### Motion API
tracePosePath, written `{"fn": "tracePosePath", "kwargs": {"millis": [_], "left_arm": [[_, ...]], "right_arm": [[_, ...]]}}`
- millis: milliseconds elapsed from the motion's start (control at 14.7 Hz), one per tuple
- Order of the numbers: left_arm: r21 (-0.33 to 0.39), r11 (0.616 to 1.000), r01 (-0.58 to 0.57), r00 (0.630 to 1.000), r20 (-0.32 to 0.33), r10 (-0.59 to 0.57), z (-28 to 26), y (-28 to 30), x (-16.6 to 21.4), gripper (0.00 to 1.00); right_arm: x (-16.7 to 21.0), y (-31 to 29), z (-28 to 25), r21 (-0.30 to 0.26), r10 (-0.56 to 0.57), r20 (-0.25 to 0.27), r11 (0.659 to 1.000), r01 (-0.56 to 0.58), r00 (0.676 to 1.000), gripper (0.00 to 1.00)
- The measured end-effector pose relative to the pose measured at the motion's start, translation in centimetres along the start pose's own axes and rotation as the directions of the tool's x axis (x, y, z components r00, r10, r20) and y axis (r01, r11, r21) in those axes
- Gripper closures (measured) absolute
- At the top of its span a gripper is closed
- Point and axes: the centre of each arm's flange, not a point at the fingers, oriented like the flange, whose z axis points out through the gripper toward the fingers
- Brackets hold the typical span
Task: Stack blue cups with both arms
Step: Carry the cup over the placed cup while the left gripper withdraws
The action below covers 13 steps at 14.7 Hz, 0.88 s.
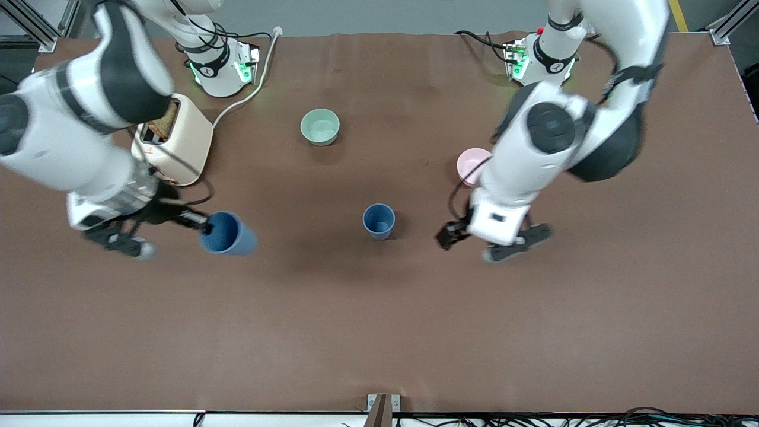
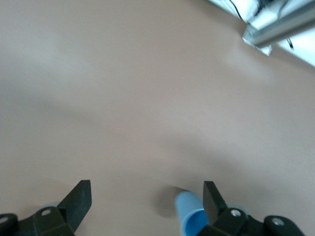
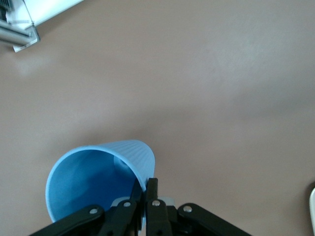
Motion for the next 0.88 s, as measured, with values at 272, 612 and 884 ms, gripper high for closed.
{"fn": "tracePosePath", "kwargs": {"millis": [272, 612, 884], "left_arm": [[0.049, 0.991, -0.127, 0.992, -0.017, 0.128, -7.4, -7.8, 4.5, 0.0], [0.105, 0.961, -0.255, 0.967, 0.002, 0.256, -15.3, -14.2, 4.5, 0.0], [0.134, 0.921, -0.367, 0.93, 0.03, 0.366, -19.0, -18.3, 4.1, 0.0]], "right_arm": [[-9.6, -10.2, 3.6, 0.015, 0.054, -0.029, 0.998, -0.054, 0.998, 0.95], [-13.6, -15.2, 11.8, 0.015, 0.139, -0.064, 0.99, -0.139, 0.988, 0.95], [-15.5, -16.9, 16.0, 0.016, 0.166, -0.045, 0.986, -0.165, 0.985, 0.95]]}}
